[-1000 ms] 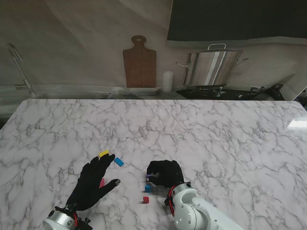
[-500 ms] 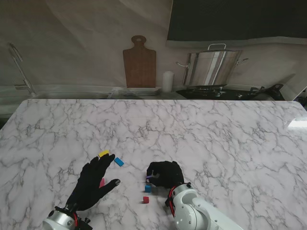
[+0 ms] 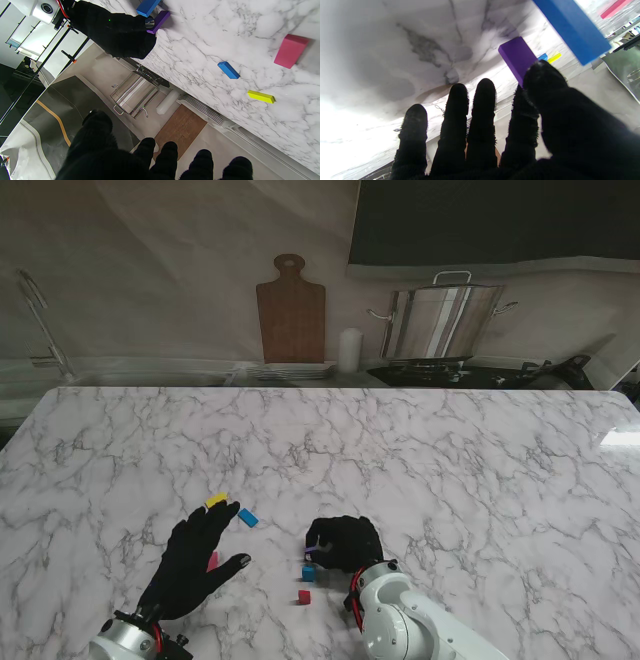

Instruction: Arrange dominoes in a row

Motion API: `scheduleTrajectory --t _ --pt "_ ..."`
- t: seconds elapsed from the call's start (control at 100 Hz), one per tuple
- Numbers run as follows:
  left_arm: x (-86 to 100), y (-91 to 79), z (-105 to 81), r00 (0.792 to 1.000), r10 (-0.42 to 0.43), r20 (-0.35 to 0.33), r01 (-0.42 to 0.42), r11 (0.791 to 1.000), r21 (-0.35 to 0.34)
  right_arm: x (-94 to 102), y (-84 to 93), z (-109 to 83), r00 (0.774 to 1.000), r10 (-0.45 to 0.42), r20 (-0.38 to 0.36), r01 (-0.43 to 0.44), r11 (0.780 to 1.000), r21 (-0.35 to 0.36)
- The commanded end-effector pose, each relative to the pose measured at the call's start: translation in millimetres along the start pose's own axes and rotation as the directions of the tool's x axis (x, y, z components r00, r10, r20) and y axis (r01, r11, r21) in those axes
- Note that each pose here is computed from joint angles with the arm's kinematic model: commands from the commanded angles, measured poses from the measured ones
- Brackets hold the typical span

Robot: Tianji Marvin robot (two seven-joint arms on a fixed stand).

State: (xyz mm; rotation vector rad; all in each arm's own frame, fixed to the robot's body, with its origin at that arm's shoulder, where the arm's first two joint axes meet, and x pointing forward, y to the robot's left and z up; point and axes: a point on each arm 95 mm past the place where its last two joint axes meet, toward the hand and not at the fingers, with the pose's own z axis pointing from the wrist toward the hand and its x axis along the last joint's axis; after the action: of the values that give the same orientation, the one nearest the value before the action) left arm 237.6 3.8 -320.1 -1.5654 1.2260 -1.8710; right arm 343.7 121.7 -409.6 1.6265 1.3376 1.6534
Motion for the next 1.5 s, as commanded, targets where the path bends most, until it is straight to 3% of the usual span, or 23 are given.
scheduleTrajectory --t 0.0,1.49 --pt "0.6 3.2 -1.2 1.0 -0.005 -0.001 0.005 1.0 -0.016 -0.3 -4.0 -1.6 1.0 0.0 0.008 0.0 1.0 0.01" --pt "0.2 2.6 -1.9 1.0 -0.005 0.002 0.005 1.0 -0.011 -0.6 -7.8 -2.8 1.0 -0.024 0.021 0.023 0.999 0.042"
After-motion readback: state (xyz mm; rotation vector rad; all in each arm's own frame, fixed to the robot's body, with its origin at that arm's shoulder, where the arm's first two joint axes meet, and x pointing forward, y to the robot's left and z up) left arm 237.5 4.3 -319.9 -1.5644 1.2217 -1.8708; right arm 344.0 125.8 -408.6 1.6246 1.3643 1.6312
